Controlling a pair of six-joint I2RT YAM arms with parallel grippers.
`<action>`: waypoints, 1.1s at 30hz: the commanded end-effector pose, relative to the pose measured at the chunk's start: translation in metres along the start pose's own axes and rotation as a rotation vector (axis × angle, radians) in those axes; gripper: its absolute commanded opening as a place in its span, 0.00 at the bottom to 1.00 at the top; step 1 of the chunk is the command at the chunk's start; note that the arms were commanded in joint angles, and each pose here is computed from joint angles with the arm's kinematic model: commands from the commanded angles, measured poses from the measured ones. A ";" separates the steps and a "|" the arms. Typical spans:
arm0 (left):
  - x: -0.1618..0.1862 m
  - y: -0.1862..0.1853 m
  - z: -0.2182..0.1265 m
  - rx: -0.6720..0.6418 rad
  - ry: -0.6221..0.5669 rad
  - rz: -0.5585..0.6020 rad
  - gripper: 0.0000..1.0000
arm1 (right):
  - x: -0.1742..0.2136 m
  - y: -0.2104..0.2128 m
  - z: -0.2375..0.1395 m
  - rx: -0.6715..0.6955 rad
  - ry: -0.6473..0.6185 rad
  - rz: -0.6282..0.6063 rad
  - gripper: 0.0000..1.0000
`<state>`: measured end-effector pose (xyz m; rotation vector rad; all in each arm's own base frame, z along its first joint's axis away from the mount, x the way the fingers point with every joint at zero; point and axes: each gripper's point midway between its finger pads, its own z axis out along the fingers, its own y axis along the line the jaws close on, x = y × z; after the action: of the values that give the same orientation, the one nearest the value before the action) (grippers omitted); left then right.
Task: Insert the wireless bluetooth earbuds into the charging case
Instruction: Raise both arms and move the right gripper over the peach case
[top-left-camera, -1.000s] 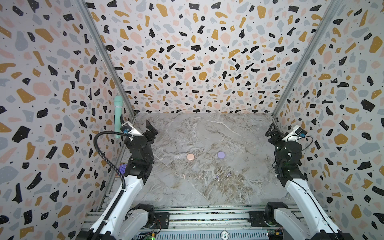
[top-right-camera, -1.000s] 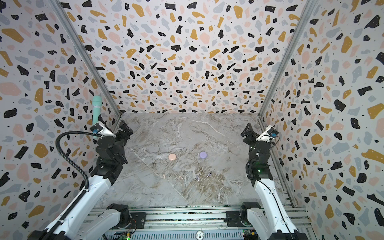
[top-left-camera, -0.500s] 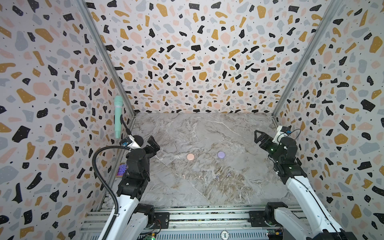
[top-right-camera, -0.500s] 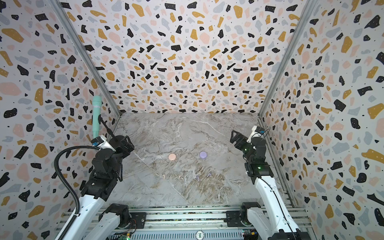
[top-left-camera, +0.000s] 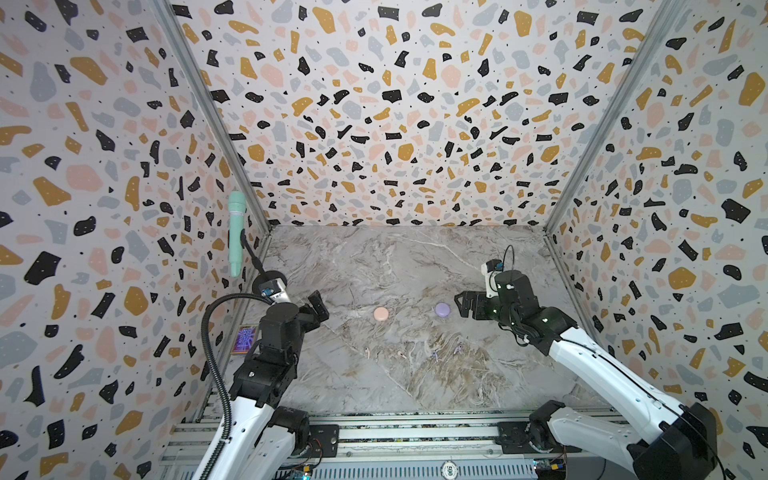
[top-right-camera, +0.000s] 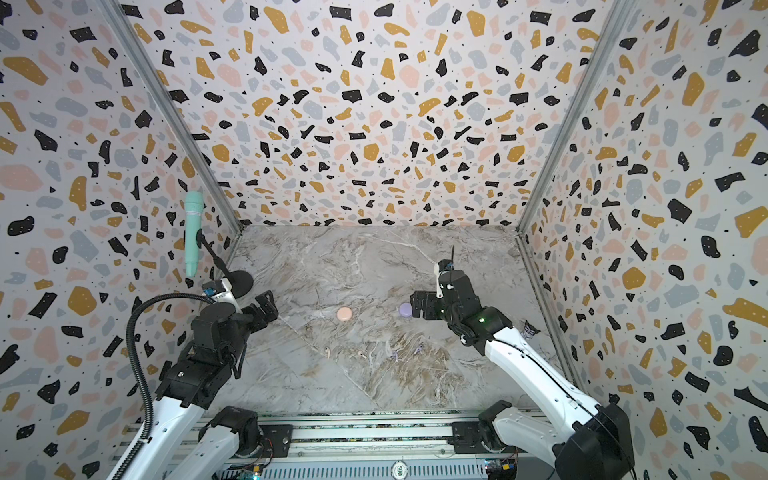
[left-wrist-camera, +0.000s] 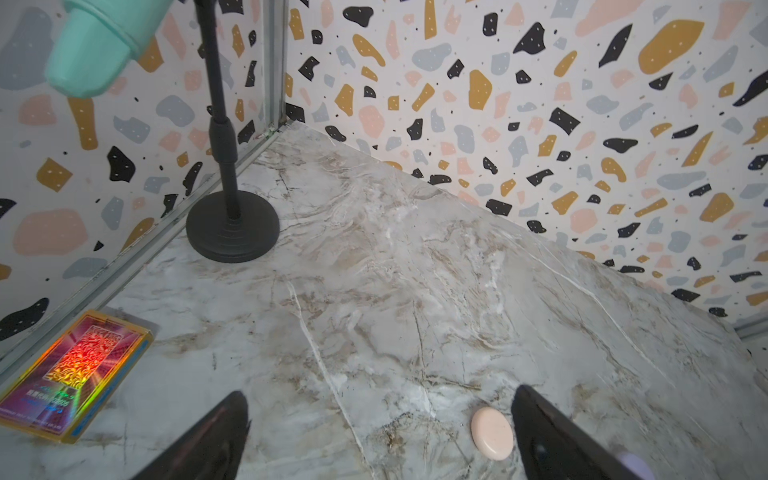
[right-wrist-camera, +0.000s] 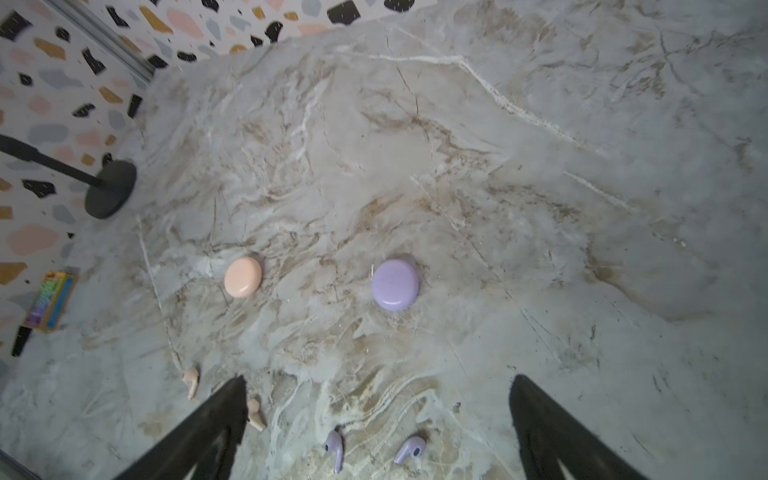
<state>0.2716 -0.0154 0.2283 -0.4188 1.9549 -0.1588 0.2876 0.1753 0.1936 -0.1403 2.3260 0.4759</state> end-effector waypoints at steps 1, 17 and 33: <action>0.017 -0.011 0.011 0.031 0.077 0.062 1.00 | -0.001 0.005 -0.012 0.041 0.008 -0.057 0.99; 0.017 -0.003 0.019 -0.062 0.107 0.089 1.00 | 0.034 0.068 0.042 -0.027 0.192 -0.202 0.99; 0.001 0.004 0.005 -0.070 0.008 0.039 1.00 | 0.048 0.143 0.095 0.018 0.287 -0.260 0.99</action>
<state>0.2731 -0.0128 0.2169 -0.4105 2.0111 -0.0627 0.2795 0.3374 0.1298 -0.5517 2.5395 0.3588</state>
